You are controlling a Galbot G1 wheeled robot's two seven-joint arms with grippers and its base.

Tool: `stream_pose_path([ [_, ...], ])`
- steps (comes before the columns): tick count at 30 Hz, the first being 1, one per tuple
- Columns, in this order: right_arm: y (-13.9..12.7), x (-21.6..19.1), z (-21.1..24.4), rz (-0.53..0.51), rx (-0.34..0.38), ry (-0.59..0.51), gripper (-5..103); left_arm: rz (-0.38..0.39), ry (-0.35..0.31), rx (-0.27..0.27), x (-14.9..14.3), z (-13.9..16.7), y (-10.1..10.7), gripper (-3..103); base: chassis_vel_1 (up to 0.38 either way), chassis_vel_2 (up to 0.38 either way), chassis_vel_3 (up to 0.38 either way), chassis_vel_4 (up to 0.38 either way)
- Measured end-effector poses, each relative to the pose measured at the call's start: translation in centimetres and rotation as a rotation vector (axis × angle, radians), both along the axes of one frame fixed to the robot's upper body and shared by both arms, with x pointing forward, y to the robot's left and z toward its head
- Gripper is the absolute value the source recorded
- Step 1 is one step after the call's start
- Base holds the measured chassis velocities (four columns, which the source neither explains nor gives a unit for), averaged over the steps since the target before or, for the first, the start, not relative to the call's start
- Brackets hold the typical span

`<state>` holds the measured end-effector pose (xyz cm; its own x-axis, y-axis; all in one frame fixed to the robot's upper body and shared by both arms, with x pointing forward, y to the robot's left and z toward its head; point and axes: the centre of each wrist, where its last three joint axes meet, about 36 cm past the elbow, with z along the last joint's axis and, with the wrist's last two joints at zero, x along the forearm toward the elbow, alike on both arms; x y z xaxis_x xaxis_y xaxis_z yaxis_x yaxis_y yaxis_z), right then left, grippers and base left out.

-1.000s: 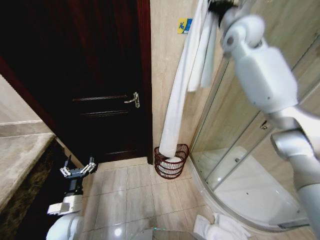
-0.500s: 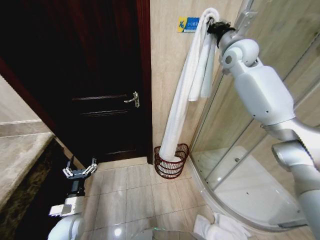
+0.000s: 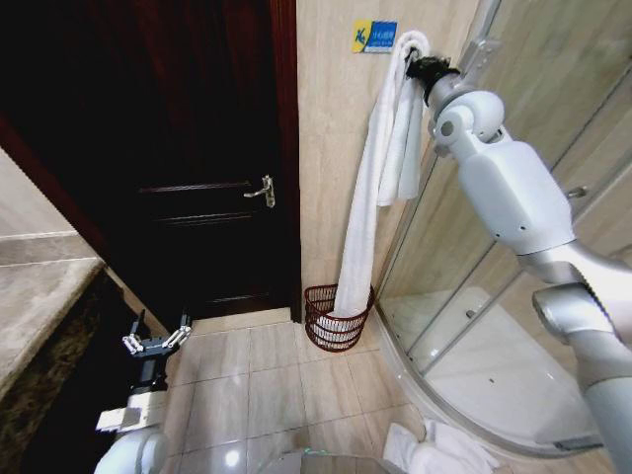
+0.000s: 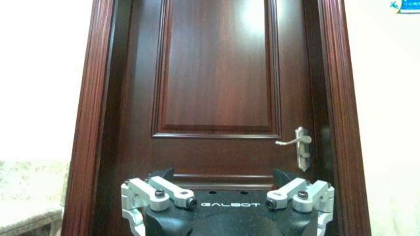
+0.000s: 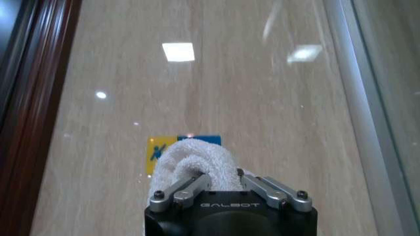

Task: Discard the used towel into the hamper.

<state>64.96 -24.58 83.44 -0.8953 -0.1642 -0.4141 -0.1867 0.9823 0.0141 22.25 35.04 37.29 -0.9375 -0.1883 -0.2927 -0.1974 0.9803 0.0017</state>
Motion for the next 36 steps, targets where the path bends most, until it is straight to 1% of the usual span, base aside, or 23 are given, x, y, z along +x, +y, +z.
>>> stream_pose_path([
  [5,-0.2,-0.1,-1.0,-0.005,0.003,0.009,8,0.0,0.001,0.003,0.0,-0.1,-0.1,100,0.0,0.0,0.0,0.0],
  [9,-0.2,-0.3,-2.8,-0.018,0.009,0.032,8,-0.001,0.001,0.006,0.0,-0.1,-0.2,100,0.0,0.0,0.0,0.0],
  [12,-0.6,-0.4,-5.9,-0.026,0.01,0.081,8,-0.002,0.001,0.007,0.0,-0.1,-0.2,100,0.0,0.0,0.0,0.0],
  [13,-0.6,-0.4,-5.9,-0.026,0.01,0.081,8,-0.002,0.001,0.007,0.0,-0.1,-0.2,100,0.0,0.0,0.0,0.0],
  [16,-0.9,-0.6,-8.6,-0.028,0.003,0.119,8,-0.002,0.001,0.007,0.0,-0.1,-0.3,100,0.0,0.0,0.0,0.0],
  [17,-0.9,-0.6,-8.6,-0.028,0.003,0.119,8,-0.002,0.001,0.007,0.0,-0.1,-0.3,100,0.0,0.0,0.0,0.0],
  [20,-0.8,-0.9,-11.4,-0.025,0.007,0.166,8,-0.002,0.001,0.006,0.0,-0.2,-0.3,100,0.0,0.0,0.0,0.0],
  [21,-0.8,-0.9,-11.4,-0.025,0.007,0.166,8,-0.002,0.001,0.006,0.0,-0.2,-0.3,100,0.0,0.0,0.0,0.0],
  [23,-0.3,-1.1,-13.2,-0.025,0.015,0.198,8,-0.001,0.002,0.005,-0.1,-0.3,-0.4,100,0.0,0.0,0.0,0.0],
  [24,-0.3,-1.1,-13.2,-0.025,0.015,0.198,8,-0.001,0.002,0.005,-0.1,-0.3,-0.4,100,0.0,0.0,0.0,0.0],
  [26,0.4,-1.3,-14.9,-0.023,0.036,0.235,8,0.0,0.002,0.004,-0.1,-0.3,-0.4,100,0.0,0.0,0.0,0.0],
  [27,0.4,-1.3,-14.9,-0.023,0.036,0.235,8,0.0,0.002,0.004,-0.1,-0.3,-0.4,100,0.0,0.0,0.0,0.0],
  [28,0.9,-1.2,-16.0,-0.025,0.049,0.261,8,0.001,0.002,0.003,-0.1,-0.3,-0.5,100,0.0,0.0,0.0,0.0],
  [30,1.3,-0.8,-17.8,-0.035,0.053,0.287,8,0.003,0.002,0.003,-0.1,-0.3,-0.5,100,0.0,0.0,0.0,0.0],
  [36,2.0,0.0,-19.5,-0.053,0.066,0.301,8,0.008,0.003,0.004,-0.3,-0.4,-0.6,100,0.0,0.0,0.0,0.0],
])
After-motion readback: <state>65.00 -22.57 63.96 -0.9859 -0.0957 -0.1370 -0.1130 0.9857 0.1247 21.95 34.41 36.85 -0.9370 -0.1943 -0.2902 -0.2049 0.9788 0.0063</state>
